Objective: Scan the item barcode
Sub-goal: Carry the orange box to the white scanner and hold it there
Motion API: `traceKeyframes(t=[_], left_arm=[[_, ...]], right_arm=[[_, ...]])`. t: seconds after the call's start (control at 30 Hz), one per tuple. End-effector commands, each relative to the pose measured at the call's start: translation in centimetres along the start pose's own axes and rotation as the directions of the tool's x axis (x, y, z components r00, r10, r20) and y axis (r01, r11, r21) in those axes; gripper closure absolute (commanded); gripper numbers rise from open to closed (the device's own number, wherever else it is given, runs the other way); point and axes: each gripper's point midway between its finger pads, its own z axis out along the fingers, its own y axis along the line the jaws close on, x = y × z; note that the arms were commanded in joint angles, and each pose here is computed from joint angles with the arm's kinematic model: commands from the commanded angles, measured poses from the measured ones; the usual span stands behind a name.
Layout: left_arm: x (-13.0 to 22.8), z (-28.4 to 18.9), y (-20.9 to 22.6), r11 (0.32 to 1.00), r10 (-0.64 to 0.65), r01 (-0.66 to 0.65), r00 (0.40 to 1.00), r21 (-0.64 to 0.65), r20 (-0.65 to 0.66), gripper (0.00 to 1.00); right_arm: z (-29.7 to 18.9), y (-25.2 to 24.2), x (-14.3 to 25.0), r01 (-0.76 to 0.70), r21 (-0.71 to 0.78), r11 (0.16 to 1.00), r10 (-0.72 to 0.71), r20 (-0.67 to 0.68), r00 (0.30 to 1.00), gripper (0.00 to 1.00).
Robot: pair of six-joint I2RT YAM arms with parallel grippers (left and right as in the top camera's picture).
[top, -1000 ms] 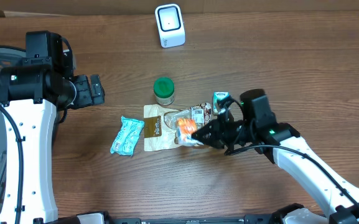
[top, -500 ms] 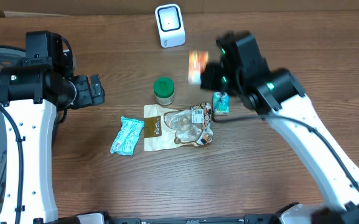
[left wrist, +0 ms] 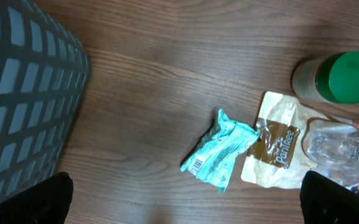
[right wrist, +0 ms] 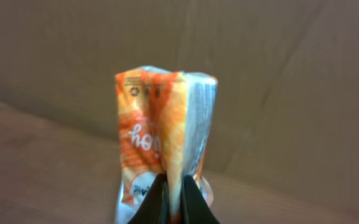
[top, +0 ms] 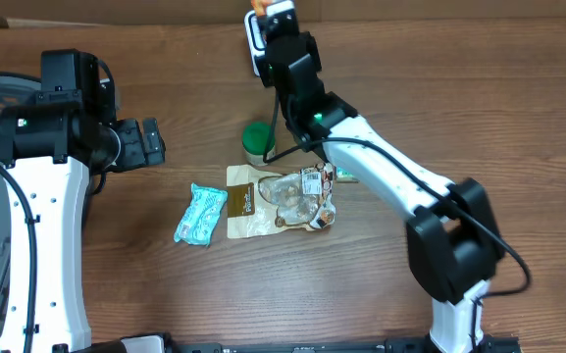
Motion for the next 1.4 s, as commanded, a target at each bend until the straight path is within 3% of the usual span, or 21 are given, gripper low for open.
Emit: traceKeyframes(t=[0.0, 0.43, 1.2, 1.37], left_arm=[[-0.2, 0.0, 0.0, 1.0, 0.004, -0.004, 1.0, 0.007, 0.003, 0.0], [-0.2, 0.0, 0.0, 1.0, 0.004, -0.004, 1.0, 0.008, 0.003, 0.0], [-0.2, 0.0, 0.0, 1.0, 0.003, -0.003, 1.0, 0.007, 0.003, 0.0], [-0.2, 0.0, 0.0, 1.0, 0.004, -0.004, 1.0, 0.007, 0.003, 0.0]], right_arm=[[2.6, 0.5, 1.4, 0.299, 0.061, 0.952, -0.301, 0.038, 0.953, 0.96], [7.7, 3.1, 8.3, 0.662, 0.107, 0.742, -0.67, 0.102, 0.735, 0.96], [8.2, 1.7, 7.8, 0.633, 0.125, 0.764, -0.645, 0.124, 0.754, 0.96], [6.2, 0.1, 3.5, 0.417, 0.279, 0.865, -0.476, 0.191, 0.859, 0.96]])
